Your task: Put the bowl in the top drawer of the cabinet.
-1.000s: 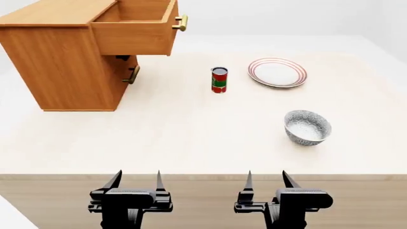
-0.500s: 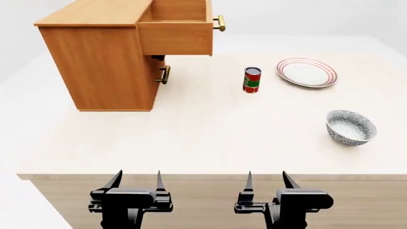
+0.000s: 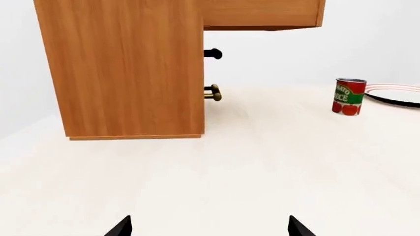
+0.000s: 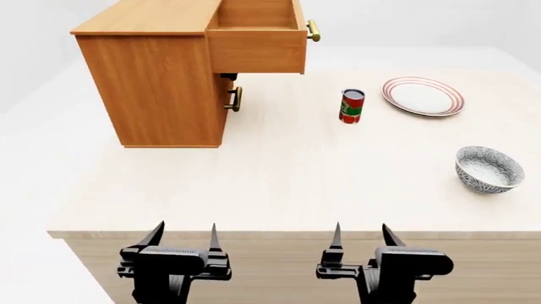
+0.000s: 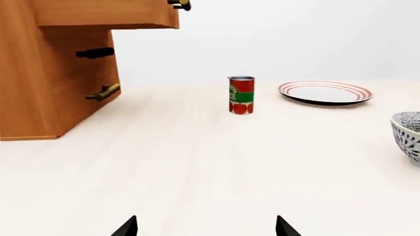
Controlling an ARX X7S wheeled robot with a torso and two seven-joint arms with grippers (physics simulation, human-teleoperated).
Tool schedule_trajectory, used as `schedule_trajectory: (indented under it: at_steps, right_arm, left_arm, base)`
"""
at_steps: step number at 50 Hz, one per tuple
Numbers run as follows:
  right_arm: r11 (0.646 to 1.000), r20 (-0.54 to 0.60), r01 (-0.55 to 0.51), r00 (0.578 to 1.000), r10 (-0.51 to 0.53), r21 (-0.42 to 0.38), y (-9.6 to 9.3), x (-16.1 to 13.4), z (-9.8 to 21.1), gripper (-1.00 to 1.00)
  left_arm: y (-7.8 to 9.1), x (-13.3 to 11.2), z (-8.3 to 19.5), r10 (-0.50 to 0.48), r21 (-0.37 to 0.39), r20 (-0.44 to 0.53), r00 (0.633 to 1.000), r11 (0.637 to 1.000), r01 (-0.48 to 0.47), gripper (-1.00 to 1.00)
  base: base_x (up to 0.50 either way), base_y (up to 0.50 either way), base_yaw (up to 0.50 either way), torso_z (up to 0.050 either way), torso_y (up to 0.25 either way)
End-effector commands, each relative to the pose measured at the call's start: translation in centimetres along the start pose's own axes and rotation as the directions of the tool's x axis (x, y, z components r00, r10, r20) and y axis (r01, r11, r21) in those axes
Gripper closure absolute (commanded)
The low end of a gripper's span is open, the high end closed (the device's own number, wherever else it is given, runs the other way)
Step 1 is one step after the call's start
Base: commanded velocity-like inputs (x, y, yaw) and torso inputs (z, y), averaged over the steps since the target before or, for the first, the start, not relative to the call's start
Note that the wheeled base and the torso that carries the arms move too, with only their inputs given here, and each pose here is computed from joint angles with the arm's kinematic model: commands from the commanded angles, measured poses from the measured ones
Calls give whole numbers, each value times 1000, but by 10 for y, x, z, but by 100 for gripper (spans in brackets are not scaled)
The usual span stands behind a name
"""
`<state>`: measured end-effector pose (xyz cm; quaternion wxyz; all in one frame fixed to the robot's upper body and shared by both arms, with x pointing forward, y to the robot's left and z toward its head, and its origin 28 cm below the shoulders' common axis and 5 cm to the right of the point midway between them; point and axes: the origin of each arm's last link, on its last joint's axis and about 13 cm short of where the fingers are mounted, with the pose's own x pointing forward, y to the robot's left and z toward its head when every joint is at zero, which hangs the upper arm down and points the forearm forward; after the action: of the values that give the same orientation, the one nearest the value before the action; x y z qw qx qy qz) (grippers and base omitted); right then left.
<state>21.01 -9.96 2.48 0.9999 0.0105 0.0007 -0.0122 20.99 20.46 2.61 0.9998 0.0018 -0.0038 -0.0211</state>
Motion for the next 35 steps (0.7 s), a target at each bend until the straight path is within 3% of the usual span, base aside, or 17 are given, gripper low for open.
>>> schedule_trajectory:
  at_steps: [1, 8, 19, 25, 35]
  right_arm:
    - [1000, 26, 4, 1000, -5, 15, -5, -7, 30, -100]
    - [999, 34, -47, 998, 47, 19, -10, -19, 75, -100]
    - [996, 86, -84, 993, 83, 10, -13, -11, 142, -100]
    - [996, 138, -83, 987, 87, -34, -19, -17, 182, -100]
    - [994, 193, -64, 978, 80, -90, -30, -28, 217, -100]
  left_arm:
    - [-4, -11, 34, -85, -22, 41, 996, 996, 86, -100]
    - [1, -23, 77, -132, -51, 101, 986, 989, 138, -100]
    - [15, -24, 138, -198, -105, 185, 963, 970, 220, -100]
    - [24, -21, 168, -185, -70, 272, 944, 975, 211, -100]
    - [41, -17, 198, -132, -43, 342, 930, 987, 156, -100]
  base:
    - [0, 0, 0, 0, 0]
    - [0, 0, 0, 0, 0]
    - [0, 0, 0, 0, 0]
    - [0, 0, 0, 0, 0]
    - [0, 0, 0, 0, 0]
